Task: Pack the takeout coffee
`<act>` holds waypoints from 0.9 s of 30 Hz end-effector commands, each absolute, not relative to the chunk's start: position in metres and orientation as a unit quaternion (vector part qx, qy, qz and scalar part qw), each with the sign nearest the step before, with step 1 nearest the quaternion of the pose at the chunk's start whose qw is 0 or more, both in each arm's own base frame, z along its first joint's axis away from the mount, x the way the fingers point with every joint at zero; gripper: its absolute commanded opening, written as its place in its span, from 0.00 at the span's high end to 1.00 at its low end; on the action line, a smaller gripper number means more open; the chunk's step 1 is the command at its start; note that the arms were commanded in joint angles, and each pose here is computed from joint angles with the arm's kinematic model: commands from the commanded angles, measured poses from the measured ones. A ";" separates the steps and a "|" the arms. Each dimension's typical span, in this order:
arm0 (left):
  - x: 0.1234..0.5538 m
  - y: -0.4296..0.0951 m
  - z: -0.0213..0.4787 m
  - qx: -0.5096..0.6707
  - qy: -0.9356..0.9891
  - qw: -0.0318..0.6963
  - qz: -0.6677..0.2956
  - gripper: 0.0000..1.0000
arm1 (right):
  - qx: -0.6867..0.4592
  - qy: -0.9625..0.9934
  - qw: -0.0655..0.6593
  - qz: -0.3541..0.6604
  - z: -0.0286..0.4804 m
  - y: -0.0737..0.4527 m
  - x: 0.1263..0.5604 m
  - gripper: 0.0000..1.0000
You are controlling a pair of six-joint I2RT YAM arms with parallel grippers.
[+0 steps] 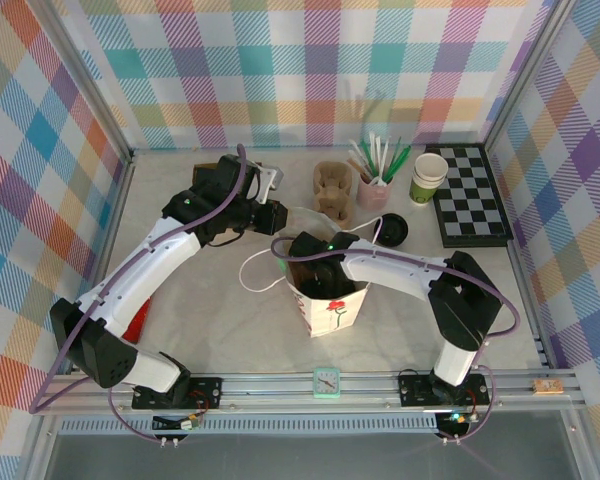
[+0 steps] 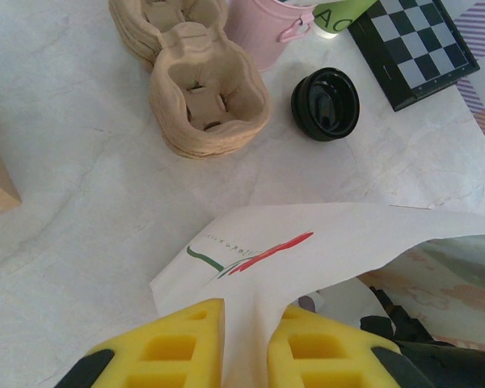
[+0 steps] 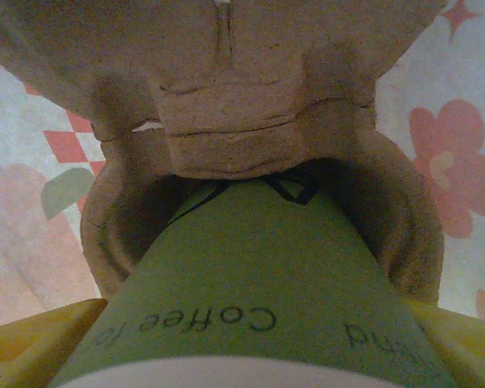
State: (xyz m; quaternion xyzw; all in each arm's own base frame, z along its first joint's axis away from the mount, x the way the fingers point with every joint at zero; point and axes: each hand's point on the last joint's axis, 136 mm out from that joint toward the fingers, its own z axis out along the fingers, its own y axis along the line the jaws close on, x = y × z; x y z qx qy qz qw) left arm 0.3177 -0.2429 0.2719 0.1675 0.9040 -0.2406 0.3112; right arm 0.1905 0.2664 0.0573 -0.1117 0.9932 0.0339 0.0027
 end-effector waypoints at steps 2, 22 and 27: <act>0.317 -0.242 0.286 0.166 0.895 0.332 -0.247 0.82 | -0.096 0.995 0.015 -0.021 0.002 0.255 0.210 0.10; 0.321 -0.242 0.281 0.165 0.900 0.326 -0.237 0.82 | -0.111 0.994 0.022 0.004 0.058 0.264 0.211 0.01; 0.322 -0.242 0.282 0.164 0.900 0.327 -0.236 0.82 | -0.112 0.993 0.027 0.019 0.078 0.269 0.211 0.01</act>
